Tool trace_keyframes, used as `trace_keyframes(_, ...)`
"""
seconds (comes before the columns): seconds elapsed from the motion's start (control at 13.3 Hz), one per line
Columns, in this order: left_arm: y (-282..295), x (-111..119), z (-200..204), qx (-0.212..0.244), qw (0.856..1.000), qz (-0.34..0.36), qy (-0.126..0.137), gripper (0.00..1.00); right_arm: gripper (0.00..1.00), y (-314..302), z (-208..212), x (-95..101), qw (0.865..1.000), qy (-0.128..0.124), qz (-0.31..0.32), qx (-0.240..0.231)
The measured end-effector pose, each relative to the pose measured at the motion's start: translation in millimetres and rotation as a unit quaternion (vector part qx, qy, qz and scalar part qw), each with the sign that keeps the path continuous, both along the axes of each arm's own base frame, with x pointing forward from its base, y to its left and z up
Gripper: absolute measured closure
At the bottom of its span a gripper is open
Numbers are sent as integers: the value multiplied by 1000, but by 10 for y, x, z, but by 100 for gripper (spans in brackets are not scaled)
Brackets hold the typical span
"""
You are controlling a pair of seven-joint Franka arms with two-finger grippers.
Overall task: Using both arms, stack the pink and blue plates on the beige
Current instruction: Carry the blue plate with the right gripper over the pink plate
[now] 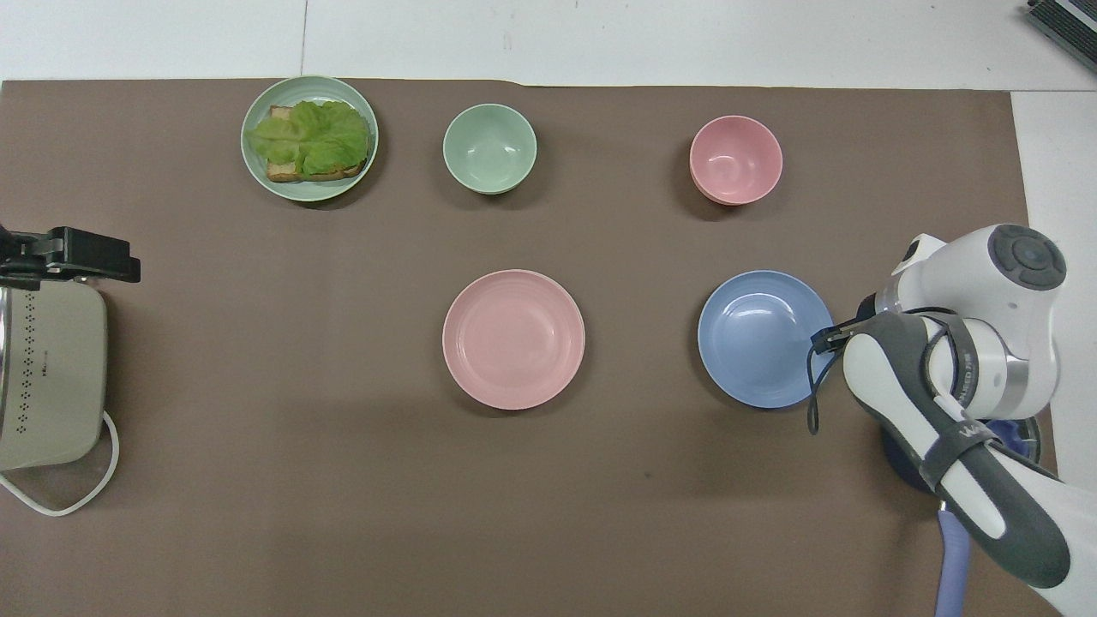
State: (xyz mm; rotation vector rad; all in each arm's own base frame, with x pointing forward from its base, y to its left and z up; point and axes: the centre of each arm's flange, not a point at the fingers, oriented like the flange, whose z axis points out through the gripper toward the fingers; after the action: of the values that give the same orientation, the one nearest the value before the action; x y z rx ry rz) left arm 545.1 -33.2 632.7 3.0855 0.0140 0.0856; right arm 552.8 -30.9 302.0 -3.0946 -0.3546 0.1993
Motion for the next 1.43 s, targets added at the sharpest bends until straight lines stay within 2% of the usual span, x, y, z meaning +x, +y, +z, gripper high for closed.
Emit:
trace_keyframes(0.15,20,-5,51,0,1000,2,-1,0,89,1,5,5,1000,-1,0,1)
trace_keyframes(0.22,36,-21,75,0,1000,3,5,0,93,3,25,14,1000,-1,-1,2)
trace_keyframes(0.53,50,-18,84,0,1000,3,14,0,94,20,262,129,1000,-1,0,2)
trace_keyframes(0.67,50,-16,95,0,1000,3,13,0,96,58,626,230,1000,-12,3,4)
trace_keyframes(1.05,82,-15,97,0,1000,6,13,0,96,250,1510,292,998,-28,-12,56)
trace_keyframes(1.2,131,-22,89,1,1000,10,17,0,96,530,1594,318,997,-32,-27,59)
trace_keyframes(1.43,171,-25,85,1,1000,14,19,0,96,1344,1590,293,995,-39,-71,54)
